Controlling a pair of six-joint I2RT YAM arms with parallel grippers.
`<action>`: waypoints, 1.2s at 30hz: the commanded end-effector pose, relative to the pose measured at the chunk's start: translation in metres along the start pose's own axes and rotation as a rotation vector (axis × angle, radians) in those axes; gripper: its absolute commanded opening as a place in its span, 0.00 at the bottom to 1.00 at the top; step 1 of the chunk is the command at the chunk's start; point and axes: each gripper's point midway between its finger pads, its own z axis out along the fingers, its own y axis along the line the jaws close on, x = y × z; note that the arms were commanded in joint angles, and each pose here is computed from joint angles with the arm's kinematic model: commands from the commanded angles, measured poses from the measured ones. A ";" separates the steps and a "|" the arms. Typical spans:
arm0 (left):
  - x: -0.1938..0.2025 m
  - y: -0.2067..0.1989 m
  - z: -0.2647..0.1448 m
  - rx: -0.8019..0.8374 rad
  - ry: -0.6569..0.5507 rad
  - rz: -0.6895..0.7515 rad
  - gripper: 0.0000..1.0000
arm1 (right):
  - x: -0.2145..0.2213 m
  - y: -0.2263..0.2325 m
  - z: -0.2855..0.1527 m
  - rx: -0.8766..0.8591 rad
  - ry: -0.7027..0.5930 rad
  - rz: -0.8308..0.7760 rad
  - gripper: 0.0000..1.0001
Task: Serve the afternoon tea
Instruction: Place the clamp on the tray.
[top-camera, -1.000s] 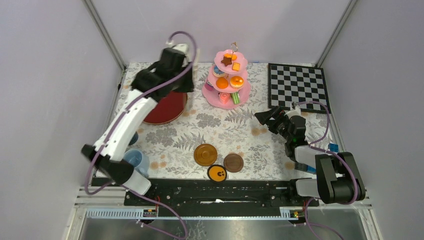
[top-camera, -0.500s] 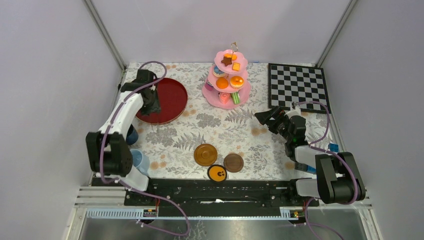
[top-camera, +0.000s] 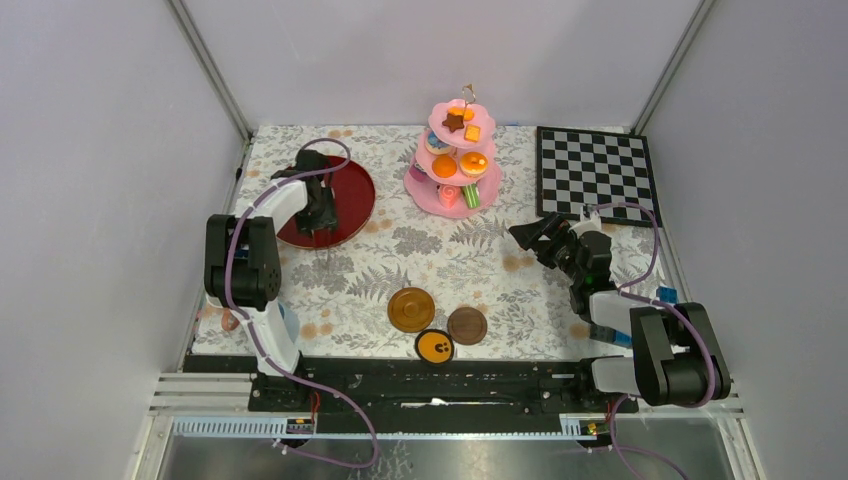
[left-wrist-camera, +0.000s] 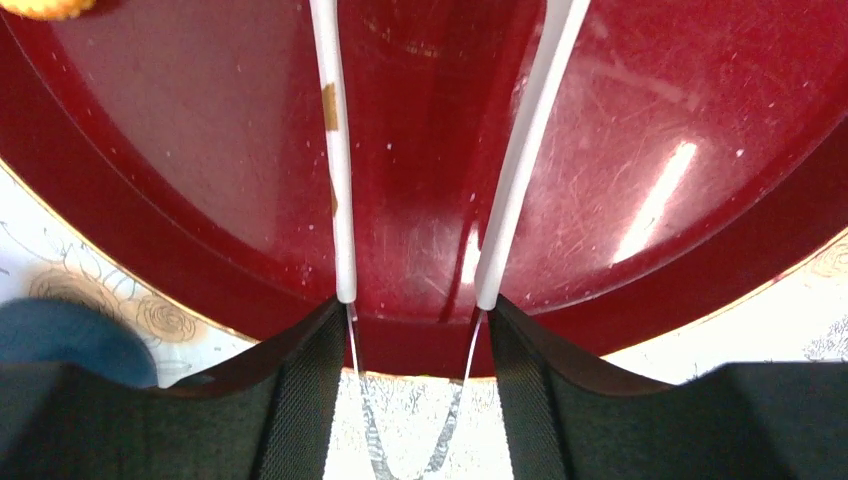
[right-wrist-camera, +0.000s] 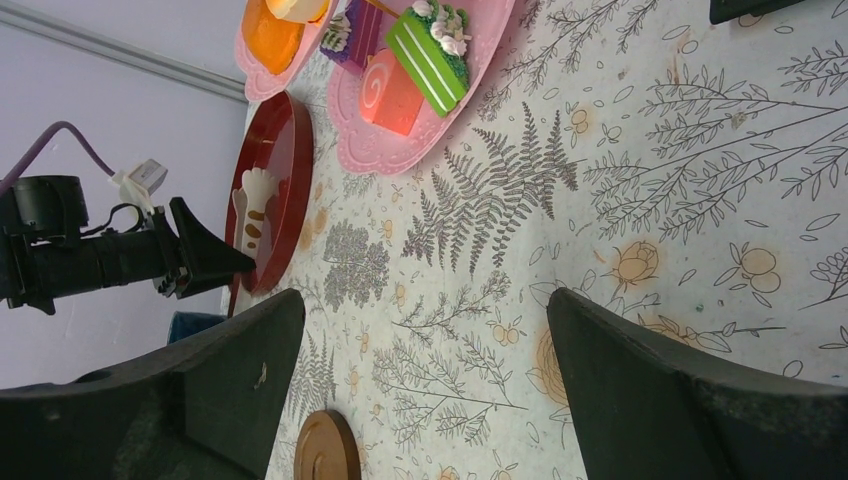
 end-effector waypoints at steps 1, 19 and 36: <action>-0.019 -0.001 0.008 -0.004 -0.081 -0.038 0.59 | -0.007 0.009 0.002 -0.041 -0.022 -0.012 0.98; -0.007 0.000 -0.003 0.017 -0.223 -0.150 0.62 | -0.007 0.009 0.001 -0.042 -0.022 -0.010 0.98; 0.000 0.000 -0.024 0.065 -0.269 -0.179 0.46 | -0.006 0.009 0.001 -0.044 -0.018 -0.006 0.98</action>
